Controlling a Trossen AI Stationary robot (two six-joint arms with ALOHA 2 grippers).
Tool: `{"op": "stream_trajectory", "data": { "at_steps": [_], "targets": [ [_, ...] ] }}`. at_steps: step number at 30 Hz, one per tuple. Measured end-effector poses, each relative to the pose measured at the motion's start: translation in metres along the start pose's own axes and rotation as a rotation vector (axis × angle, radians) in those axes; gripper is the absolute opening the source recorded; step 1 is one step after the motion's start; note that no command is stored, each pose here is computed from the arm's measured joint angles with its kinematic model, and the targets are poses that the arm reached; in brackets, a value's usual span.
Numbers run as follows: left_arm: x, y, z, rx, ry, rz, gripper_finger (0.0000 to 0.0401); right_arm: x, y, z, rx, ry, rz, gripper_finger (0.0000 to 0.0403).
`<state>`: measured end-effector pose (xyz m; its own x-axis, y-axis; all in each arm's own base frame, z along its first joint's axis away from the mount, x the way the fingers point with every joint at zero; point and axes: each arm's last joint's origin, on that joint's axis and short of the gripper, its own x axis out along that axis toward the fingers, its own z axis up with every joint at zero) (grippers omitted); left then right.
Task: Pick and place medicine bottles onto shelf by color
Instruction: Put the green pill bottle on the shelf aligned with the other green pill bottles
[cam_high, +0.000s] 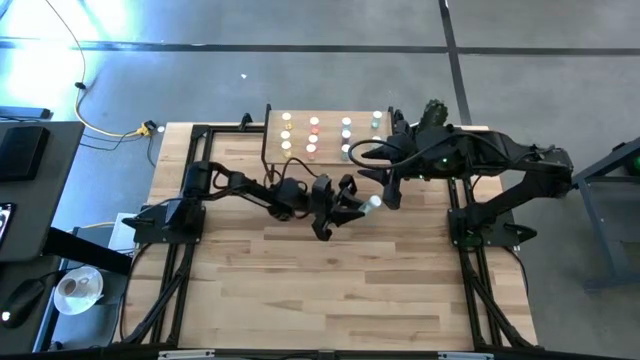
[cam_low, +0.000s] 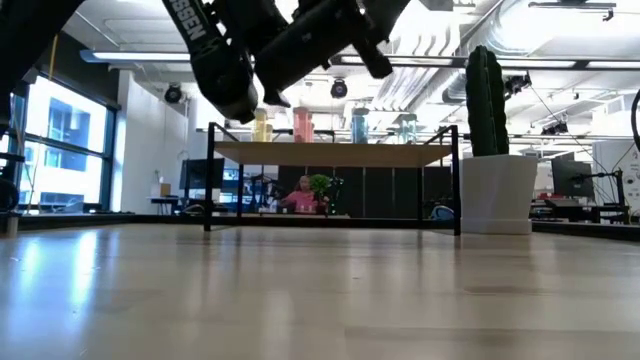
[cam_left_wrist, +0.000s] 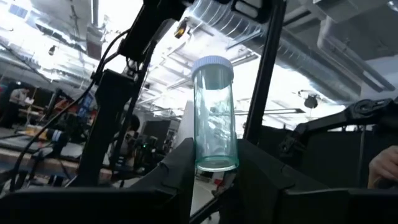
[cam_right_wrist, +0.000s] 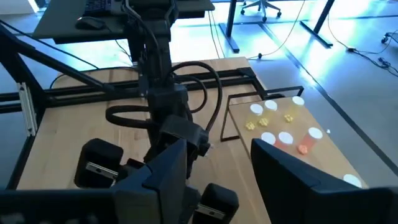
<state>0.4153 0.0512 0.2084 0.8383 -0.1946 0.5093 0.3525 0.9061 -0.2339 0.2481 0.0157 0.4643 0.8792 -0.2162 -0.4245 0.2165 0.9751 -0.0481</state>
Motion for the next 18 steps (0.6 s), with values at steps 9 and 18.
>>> {"op": "stream_trajectory", "data": {
  "at_steps": [9, 18],
  "targets": [
    [0.010, 0.003, 0.010, 0.052, -0.043, -0.016, 0.0093, -0.018, -0.001, -0.003, -0.007, 0.016, 0.173, 0.0216],
    [0.023, 0.003, 0.022, 0.073, -0.085, -0.056, 0.0093, -0.035, -0.004, -0.010, 0.023, 0.079, 0.247, 0.0217]
  ]
}}
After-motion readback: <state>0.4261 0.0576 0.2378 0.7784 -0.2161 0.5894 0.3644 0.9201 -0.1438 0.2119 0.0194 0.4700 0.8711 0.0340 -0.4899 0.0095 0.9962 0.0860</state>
